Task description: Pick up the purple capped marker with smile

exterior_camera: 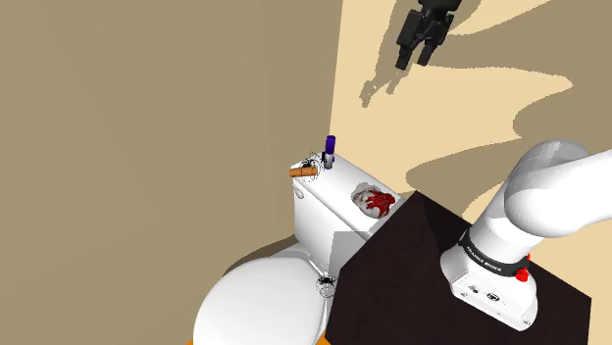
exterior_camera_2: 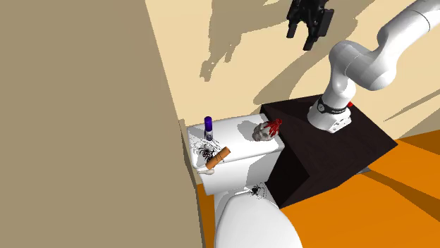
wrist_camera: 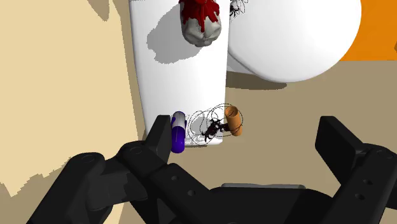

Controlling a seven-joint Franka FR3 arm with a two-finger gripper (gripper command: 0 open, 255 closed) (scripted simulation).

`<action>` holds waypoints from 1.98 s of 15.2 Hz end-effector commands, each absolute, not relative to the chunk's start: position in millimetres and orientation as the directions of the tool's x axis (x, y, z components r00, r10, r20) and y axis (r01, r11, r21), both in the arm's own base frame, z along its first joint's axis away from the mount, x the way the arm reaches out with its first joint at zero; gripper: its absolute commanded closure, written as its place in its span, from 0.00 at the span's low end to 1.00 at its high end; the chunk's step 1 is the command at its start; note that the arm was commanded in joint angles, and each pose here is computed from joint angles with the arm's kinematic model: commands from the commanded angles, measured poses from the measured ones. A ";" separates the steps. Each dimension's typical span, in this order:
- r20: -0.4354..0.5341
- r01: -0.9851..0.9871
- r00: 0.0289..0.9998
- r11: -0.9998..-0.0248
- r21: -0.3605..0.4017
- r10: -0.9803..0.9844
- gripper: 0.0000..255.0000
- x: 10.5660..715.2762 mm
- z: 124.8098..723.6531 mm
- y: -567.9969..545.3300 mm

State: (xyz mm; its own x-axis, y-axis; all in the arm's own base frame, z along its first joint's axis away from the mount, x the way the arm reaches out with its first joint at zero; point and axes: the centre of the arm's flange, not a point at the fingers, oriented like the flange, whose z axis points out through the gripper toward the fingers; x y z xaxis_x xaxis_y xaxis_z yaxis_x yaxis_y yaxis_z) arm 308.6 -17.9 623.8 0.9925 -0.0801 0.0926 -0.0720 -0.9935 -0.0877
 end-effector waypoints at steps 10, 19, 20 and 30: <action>0.074 -0.039 0.996 -0.998 -0.058 -0.043 0.00 386.2 534.9 -38.9; 0.055 -0.005 0.998 -1.000 -0.030 -0.007 0.00 462.6 445.0 -59.7; 0.052 -0.001 0.999 -1.000 -0.027 -0.003 0.00 471.0 434.9 -62.1; 0.029 0.037 0.999 -0.999 0.004 0.037 0.00 554.5 333.7 -85.1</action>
